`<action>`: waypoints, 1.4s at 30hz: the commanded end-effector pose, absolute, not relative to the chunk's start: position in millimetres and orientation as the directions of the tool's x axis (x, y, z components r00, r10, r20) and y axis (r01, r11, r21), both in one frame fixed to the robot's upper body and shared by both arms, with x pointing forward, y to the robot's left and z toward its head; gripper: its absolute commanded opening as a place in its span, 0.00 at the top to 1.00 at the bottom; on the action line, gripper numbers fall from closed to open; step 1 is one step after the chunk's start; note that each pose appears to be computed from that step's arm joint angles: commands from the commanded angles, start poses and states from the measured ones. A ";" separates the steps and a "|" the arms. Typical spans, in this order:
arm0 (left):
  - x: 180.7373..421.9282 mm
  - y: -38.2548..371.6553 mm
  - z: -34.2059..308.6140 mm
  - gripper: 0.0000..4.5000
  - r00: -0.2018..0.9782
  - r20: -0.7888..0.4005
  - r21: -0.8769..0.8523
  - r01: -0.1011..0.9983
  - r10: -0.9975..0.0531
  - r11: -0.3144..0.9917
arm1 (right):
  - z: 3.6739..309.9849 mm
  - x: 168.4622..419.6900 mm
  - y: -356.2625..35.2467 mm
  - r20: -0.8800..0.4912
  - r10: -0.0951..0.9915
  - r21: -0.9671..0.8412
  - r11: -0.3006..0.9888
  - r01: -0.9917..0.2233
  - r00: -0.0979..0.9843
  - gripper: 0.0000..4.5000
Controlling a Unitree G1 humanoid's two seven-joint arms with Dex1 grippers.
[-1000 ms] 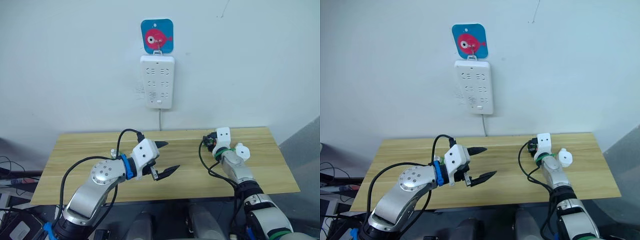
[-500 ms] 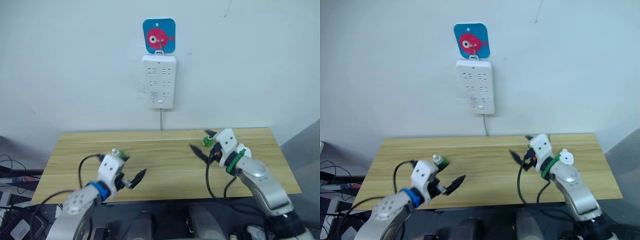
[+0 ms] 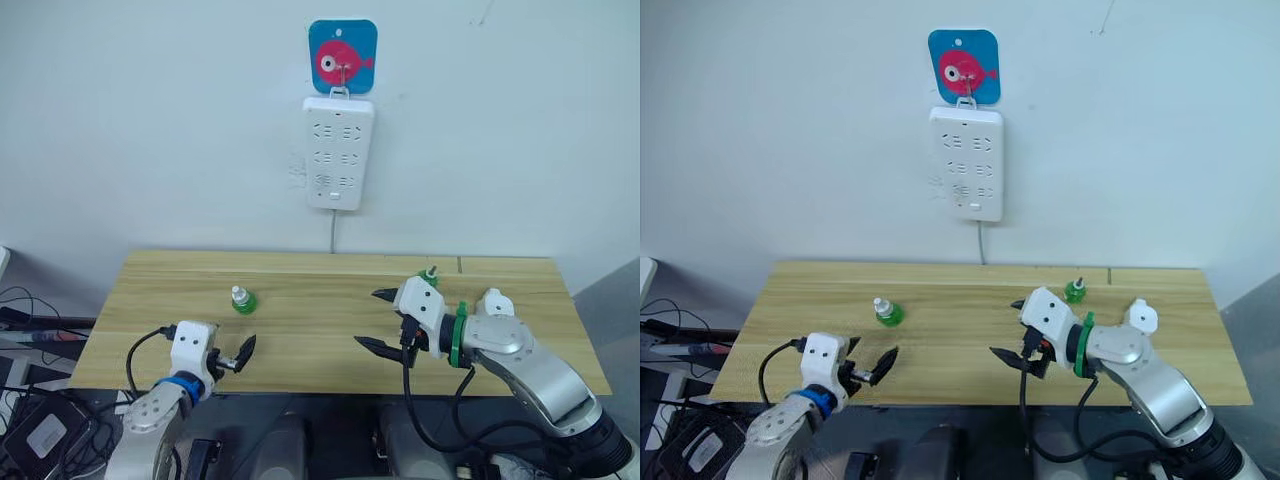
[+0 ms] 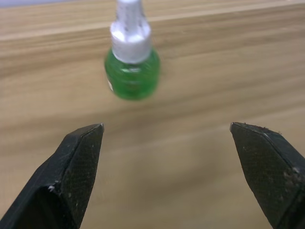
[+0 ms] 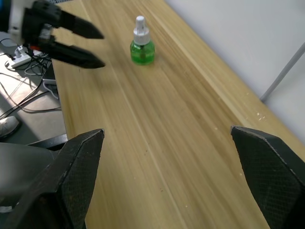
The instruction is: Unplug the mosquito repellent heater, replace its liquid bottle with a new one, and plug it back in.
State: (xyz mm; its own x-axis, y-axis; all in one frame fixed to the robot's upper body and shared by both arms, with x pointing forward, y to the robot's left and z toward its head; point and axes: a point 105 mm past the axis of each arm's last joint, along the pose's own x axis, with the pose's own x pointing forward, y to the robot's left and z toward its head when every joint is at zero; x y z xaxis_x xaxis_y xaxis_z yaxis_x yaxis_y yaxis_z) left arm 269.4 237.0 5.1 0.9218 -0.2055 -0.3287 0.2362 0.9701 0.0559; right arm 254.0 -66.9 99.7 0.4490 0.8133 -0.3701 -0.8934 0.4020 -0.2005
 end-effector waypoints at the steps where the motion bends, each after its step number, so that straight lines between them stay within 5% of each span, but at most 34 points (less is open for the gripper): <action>1: 275.9 246.1 0.8 0.00 0.929 -0.322 0.094 0.224 -0.183 0.970 | 113.1 248.7 -60.8 -0.341 0.834 -0.227 0.375 -0.899 0.435 0.01; 24: 333.6 227.5 -16.1 0.00 0.923 -0.274 0.085 0.304 -0.271 0.949 | 113.7 238.5 -63.8 -0.373 0.816 -0.227 0.381 -0.897 0.441 0.01; 33: 331.6 233.6 -3.8 0.49 0.927 -0.238 0.147 0.330 -0.290 0.933 | 118.9 246.2 -67.0 -0.348 0.813 -0.233 0.407 -0.883 0.466 0.00; 38: 328.3 208.0 33.8 0.49 0.854 -0.185 0.233 0.519 -0.487 0.822 | 133.5 250.7 -69.9 -0.311 0.819 -0.229 0.427 -0.875 0.482 0.00; 42: 307.2 150.5 66.2 0.49 0.571 -0.249 0.226 0.820 -0.783 0.526 | 156.0 244.6 -65.7 -0.280 0.858 -0.185 0.391 -0.901 0.430 0.00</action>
